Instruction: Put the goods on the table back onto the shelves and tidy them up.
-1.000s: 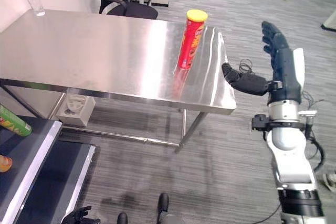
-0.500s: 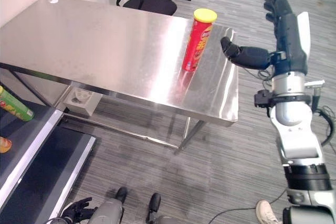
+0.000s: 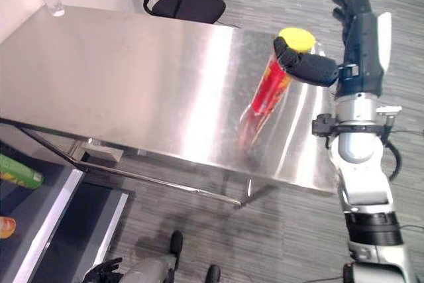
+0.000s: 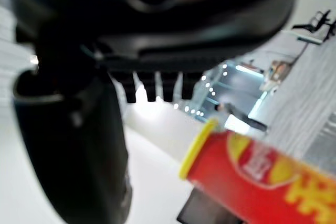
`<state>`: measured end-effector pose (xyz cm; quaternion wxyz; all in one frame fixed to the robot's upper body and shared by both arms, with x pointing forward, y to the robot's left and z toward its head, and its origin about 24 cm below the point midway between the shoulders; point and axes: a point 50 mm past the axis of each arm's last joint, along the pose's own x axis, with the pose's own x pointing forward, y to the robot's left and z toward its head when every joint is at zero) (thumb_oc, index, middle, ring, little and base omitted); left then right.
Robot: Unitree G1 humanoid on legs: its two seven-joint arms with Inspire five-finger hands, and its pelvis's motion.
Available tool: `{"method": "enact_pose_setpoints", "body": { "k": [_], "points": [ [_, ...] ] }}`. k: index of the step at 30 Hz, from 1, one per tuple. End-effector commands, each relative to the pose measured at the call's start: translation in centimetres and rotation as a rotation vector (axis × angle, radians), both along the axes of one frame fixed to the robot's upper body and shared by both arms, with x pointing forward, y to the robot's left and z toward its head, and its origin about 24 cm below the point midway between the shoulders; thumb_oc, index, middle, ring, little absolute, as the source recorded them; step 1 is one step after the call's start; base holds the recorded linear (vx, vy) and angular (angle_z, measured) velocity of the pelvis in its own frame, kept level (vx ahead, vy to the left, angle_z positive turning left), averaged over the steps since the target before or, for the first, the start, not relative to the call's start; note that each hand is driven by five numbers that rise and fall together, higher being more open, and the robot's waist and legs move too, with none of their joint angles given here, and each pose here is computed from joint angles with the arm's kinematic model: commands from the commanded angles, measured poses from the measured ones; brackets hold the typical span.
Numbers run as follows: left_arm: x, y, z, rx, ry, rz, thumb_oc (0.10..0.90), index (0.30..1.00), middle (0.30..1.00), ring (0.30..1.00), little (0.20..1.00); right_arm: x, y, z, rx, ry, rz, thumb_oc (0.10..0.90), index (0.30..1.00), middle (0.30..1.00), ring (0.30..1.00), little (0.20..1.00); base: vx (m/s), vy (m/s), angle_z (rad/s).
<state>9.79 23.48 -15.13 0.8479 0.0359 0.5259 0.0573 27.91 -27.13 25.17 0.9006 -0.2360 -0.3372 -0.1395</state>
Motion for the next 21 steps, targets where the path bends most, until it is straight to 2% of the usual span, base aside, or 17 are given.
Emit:
{"method": "enact_pose_setpoints", "body": {
  "k": [1, 8, 15, 21],
  "points": [
    [-0.6, 1.6, 0.2, 0.055, 0.021, -0.022, 0.800, 0.900, 0.900, 0.900, 0.900, -2.4, 0.4, 6.1, -0.008, -0.333, 0.012, 0.800, 0.900, 0.900, 0.900, 0.900, 0.01, 0.102, 0.23],
    [0.1, 1.8, 0.4, 0.062, 0.001, -0.018, 0.800, 0.900, 0.900, 0.900, 0.900, -3.2, -0.9, 6.6, 0.066, -0.381, 0.014, 0.800, 0.900, 0.900, 0.900, 0.900, 0.08, -0.069, 0.28],
    [-2.0, 1.2, -0.4, 0.045, 0.072, -0.007, 0.800, 0.900, 0.900, 0.900, 0.900, -3.9, -2.6, 5.7, 0.089, -0.350, -0.044, 0.800, 0.900, 0.900, 0.900, 0.900, 0.08, -0.110, 0.34],
    [-2.8, 1.1, -0.6, 0.039, 0.100, 0.000, 0.800, 0.900, 0.900, 0.900, 0.900, -4.1, -2.9, 5.0, 0.134, -0.333, 0.003, 0.800, 0.900, 0.900, 0.900, 0.900, 0.01, -0.069, 0.01]
  ]
}}
